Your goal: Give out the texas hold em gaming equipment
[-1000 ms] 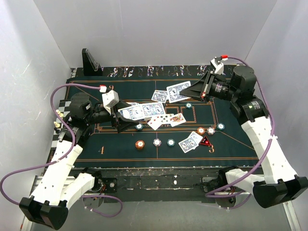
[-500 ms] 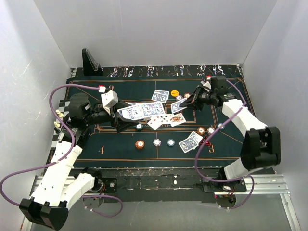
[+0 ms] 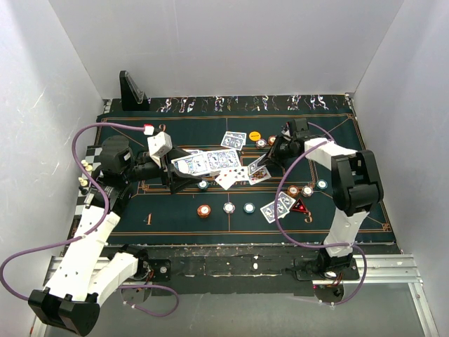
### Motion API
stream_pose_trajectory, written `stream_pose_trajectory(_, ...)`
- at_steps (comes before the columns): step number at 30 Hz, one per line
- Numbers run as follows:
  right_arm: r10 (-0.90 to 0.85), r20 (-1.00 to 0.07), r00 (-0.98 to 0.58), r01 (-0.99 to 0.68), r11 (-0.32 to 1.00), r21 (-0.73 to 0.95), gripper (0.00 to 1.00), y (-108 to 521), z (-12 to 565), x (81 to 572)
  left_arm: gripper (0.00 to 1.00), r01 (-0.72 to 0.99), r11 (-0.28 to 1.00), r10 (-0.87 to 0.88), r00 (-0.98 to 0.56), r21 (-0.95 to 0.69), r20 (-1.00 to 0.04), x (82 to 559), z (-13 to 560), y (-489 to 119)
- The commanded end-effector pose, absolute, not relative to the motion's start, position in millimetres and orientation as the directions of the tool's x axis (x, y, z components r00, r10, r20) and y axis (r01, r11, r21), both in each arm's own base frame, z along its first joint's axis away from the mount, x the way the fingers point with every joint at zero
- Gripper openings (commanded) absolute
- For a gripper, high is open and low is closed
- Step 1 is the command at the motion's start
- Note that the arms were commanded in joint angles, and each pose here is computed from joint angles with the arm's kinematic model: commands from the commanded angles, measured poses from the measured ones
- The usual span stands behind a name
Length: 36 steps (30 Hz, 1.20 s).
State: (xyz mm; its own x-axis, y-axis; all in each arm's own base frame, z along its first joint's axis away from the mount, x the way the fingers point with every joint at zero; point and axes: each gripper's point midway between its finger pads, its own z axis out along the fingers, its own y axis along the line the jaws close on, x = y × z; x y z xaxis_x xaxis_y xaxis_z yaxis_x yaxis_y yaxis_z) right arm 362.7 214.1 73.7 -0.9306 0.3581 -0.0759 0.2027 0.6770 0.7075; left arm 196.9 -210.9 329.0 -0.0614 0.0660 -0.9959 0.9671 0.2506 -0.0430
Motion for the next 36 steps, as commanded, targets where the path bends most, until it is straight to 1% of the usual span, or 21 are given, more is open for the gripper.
stream_pose_trajectory(1, 0.345, -0.137, -0.928, 0.180, 0.740, 0.648, 0.01, 212.9, 61.6, 375.9, 0.07, 0.973, 0.230, 0.050, -0.021, -0.009, -0.999, 191.7, 342.2, -210.1)
stream_pose_trajectory(3, 0.345, -0.125, -0.930, 0.202, 0.765, 0.611, 0.03, 209.0, 51.2, 373.9, 0.07, 0.973, 0.229, 0.050, -0.025, -0.013, -0.998, 191.4, 341.4, -210.2)
stream_pose_trajectory(5, 0.336, -0.115, -0.935, 0.210, 0.784, 0.584, 0.15, 207.2, 45.6, 370.0, 0.07, 0.974, 0.224, 0.051, -0.022, -0.010, -0.998, 189.8, 341.6, -210.4)
stream_pose_trajectory(7, 0.322, -0.118, -0.939, 0.206, 0.804, 0.558, 0.33, 205.4, 44.0, 366.5, 0.07, 0.974, 0.225, 0.050, -0.024, -0.012, -0.998, 190.3, 341.8, -210.3)
stream_pose_trajectory(9, 0.309, -0.116, -0.944, 0.203, 0.822, 0.532, 0.47, 203.3, 45.2, 362.8, 0.07, 0.975, 0.222, 0.047, -0.019, -0.008, -0.999, 189.6, 342.9, -210.4)
stream_pose_trajectory(12, 0.292, -0.151, -0.944, 0.182, 0.848, 0.498, 0.57, 197.8, 58.6, 360.4, 0.07, 0.975, 0.220, 0.045, -0.019, -0.009, -0.999, 188.8, 344.1, -210.7)
stream_pose_trajectory(15, 0.297, -0.216, -0.930, 0.158, 0.856, 0.493, 0.65, 192.4, 91.1, 360.1, 0.07, 0.975, 0.222, 0.045, -0.019, -0.009, -0.999, 188.8, 343.8, -210.3)
stream_pose_trajectory(19, 0.289, -0.313, -0.905, 0.087, 0.844, 0.529, 0.67, 197.5, 147.6, 355.6, 0.07, 0.976, 0.217, 0.044, -0.019, -0.009, -0.999, 187.5, 343.6, -210.4)
stream_pose_trajectory(24, 0.216, -0.429, -0.877, -0.074, 0.822, 0.565, 0.67, 225.9, 224.2, 335.7, 0.07, 0.976, 0.216, 0.047, -0.022, -0.012, -0.999, 186.4, 340.9, -210.1)
stream_pose_trajectory(28, 0.161, -0.426, -0.890, -0.145, 0.788, 0.599, 0.67, 250.7, 258.2, 315.3, 0.07, 0.977, 0.213, 0.047, -0.027, -0.016, -0.999, 186.0, 340.6, -210.6)
stream_pose_trajectory(31, 0.143, -0.445, -0.884, -0.196, 0.751, 0.630, 0.67, 267.1, 280.5, 302.8, 0.07, 0.977, 0.213, 0.049, -0.022, -0.011, -0.999, 185.9, 340.9, -210.2)
stream_pose_trajectory(33, 0.123, -0.437, -0.891, -0.214, 0.736, 0.642, 0.67, 275.7, 289.2, 293.5, 0.07, 0.977, 0.214, 0.051, -0.023, -0.012, -0.998, 186.5, 339.7, -210.4)
stream_pose_trajectory(36, 0.093, -0.432, -0.897, -0.224, 0.747, 0.626, 0.67, 282.6, 291.4, 284.8, 0.07, 0.976, 0.215, 0.051, -0.021, -0.009, -0.998, 187.4, 339.8, -210.4)
